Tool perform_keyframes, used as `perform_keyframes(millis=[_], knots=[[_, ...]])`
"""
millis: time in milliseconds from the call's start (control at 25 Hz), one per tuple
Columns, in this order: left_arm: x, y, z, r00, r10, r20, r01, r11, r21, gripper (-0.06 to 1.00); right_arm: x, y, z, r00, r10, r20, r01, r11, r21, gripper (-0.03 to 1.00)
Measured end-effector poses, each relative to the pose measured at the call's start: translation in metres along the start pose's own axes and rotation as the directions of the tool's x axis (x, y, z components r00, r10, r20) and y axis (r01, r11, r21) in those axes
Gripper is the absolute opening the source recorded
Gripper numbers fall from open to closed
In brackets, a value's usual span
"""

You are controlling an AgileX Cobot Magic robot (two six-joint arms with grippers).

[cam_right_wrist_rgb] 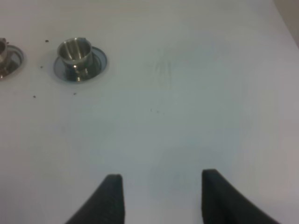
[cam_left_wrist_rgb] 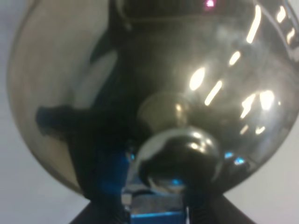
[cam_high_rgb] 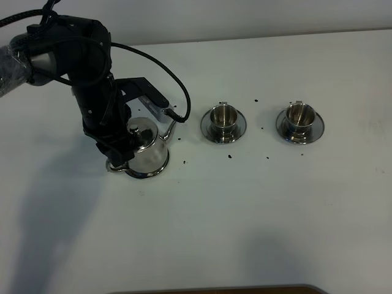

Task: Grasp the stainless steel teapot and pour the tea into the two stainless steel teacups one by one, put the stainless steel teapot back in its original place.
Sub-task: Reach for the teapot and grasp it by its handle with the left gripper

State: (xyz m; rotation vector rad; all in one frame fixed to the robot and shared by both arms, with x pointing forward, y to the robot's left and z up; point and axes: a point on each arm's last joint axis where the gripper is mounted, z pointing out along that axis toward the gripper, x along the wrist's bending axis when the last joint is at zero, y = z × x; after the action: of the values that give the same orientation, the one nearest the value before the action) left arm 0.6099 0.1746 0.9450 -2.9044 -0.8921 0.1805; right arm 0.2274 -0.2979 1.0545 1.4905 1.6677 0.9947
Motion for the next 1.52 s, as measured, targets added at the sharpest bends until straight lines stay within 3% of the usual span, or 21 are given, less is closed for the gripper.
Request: perform_keyframes(millis=[480,760,1520], knots=[[-0.0014,0.0052,-0.0001,1.000,-0.013,0.016,0.014,0.998,-0.057,0.37,0.0000,0.0000,0.0000,1.000,0.000,0.000,0.000,1.000,0.000,0.38],[-0.0028,0.0064,-0.0001,1.000,-0.010,0.016,0.011,0.998,-0.060,0.27,0.0000,0.0000,0.0000,1.000,0.000,0.000,0.000,1.000,0.000,0.38],[-0.0056,0.0082,-0.0030,1.000,-0.003,0.007,0.003,0.998,-0.070,0.27,0.0000,0.0000,0.0000,1.000,0.000,0.000,0.000,1.000,0.000,0.38]])
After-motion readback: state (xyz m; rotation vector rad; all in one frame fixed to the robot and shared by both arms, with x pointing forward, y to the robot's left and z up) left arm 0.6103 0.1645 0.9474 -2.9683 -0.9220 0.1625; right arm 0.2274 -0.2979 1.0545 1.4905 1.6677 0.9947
